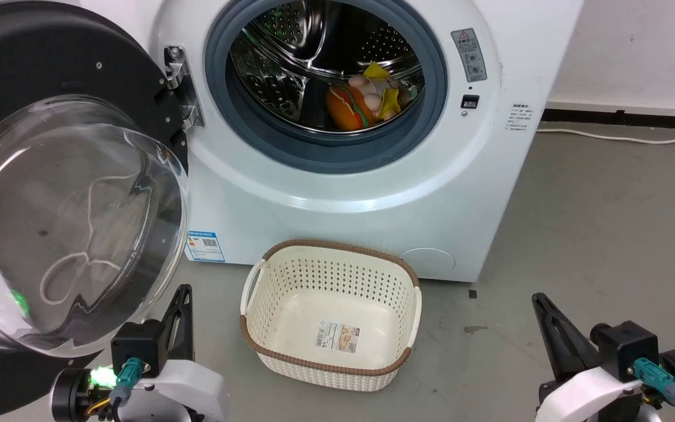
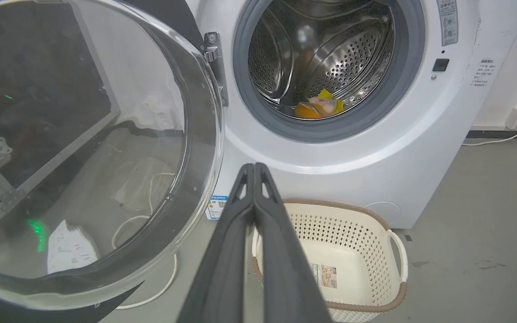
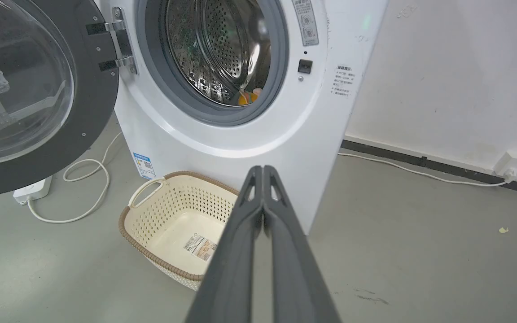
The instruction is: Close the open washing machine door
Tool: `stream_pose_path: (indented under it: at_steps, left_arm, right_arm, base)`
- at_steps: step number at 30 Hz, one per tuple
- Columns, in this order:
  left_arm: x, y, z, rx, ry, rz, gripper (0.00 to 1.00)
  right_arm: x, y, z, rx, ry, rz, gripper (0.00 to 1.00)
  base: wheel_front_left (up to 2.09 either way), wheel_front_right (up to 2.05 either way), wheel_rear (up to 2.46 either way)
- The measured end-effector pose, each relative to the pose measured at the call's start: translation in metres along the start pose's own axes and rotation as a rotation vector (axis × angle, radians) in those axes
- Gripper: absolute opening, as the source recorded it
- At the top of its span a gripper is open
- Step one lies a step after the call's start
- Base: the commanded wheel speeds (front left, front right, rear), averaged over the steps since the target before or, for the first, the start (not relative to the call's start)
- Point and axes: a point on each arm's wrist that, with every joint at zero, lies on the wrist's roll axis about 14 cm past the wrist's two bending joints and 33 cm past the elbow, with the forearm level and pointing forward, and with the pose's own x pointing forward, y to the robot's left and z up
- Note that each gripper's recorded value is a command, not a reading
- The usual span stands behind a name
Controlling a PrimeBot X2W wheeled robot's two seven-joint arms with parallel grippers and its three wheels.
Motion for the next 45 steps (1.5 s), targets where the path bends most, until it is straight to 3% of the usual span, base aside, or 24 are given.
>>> stream_pose_path:
  at_steps: [6,7,27,45]
  left_arm:
    - [0.000,0.000,0.000,0.000,0.000,0.000,0.00]
    - [0.000,0.000,0.000,0.000,0.000,0.000,1.00]
    - [-0.001,-0.003,0.001,-0.010,-0.020,-0.007,1.00]
    - [-0.021,0.026,0.003,-0.025,-0.046,0.086,1.00]
  right_arm:
    - [0.000,0.000,0.000,0.000,0.000,0.000,0.00]
    - [0.000,0.000,0.000,0.001,0.000,0.000,1.00]
    - [0.003,0.001,0.002,0.012,-0.024,0.003,1.00]
    - [0.022,0.042,0.009,0.015,-0.064,0.132,1.00]
  base:
    - [0.00,0.00,0.00]
    - [0.00,0.00,0.00]
    - [0.00,0.00,0.00]
    - [0.00,0.00,0.00]
